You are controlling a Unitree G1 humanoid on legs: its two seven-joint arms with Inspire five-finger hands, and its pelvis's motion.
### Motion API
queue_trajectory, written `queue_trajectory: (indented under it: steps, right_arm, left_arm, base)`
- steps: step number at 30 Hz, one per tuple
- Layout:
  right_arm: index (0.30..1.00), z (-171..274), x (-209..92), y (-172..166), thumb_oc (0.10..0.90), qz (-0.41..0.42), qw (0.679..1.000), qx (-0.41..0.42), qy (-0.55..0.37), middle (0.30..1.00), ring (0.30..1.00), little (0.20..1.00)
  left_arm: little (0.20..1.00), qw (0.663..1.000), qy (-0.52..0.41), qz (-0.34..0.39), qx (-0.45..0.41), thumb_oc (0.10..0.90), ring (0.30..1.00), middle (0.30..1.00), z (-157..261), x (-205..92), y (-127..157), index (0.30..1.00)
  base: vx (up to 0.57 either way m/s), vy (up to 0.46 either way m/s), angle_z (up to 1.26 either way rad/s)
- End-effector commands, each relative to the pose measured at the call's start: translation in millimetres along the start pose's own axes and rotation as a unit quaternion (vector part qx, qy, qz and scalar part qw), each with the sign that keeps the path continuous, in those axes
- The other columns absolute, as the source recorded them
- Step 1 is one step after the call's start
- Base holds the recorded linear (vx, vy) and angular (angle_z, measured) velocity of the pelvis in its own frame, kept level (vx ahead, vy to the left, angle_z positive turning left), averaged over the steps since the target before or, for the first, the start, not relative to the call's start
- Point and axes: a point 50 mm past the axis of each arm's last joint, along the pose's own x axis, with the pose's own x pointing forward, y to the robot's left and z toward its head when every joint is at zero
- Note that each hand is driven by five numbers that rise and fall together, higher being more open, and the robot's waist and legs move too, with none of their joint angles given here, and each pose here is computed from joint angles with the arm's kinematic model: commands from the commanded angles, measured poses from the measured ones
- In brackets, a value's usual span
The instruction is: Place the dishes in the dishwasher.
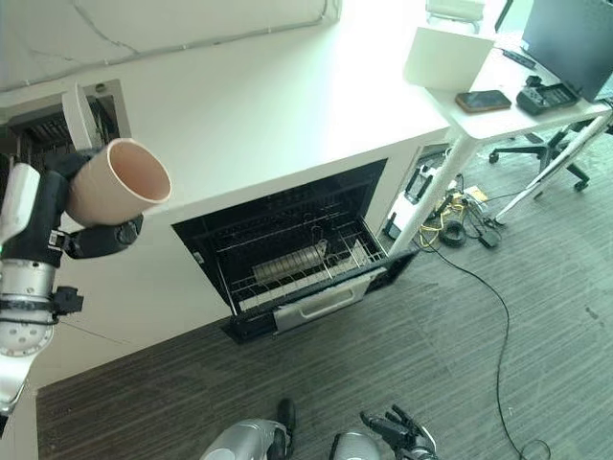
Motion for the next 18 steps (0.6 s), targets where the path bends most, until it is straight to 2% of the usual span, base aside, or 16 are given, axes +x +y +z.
queue_trajectory:
  steps: [1, 8, 18]
  right_arm:
    - [0.9, -6.5, -8.2, -29.2, 0.8, -0.039, 0.999, -0.014, 0.017, 0.9, 0.9, 0.9]
    - [0.9, -9.5, -10.6, -35.8, 0.8, -0.053, 0.998, -0.017, 0.025, 0.9, 0.9, 0.9]
    - [0.9, -6.3, -13.9, -46.7, 0.8, -0.052, 0.998, -0.03, 0.025, 0.9, 0.9, 0.9]
  left_arm:
    - [0.3, 0.995, -0.059, 0.085, -0.003, 0.4, 0.3, 0.3, 14.1, 7.5, 45.0, 0.3]
    - [0.3, 0.996, -0.048, 0.071, -0.008, 0.4, 0.3, 0.3, 14.2, 5.6, 52.9, 0.3]
    - [0.3, 0.996, -0.045, 0.072, -0.019, 0.4, 0.3, 0.3, 16.4, 8.9, 62.5, 0.3]
  base:
    - [0.15, -0.295, 0.78]
    - [0.11, -0.198, 0.0]
    - [0.04, -0.106, 0.12]
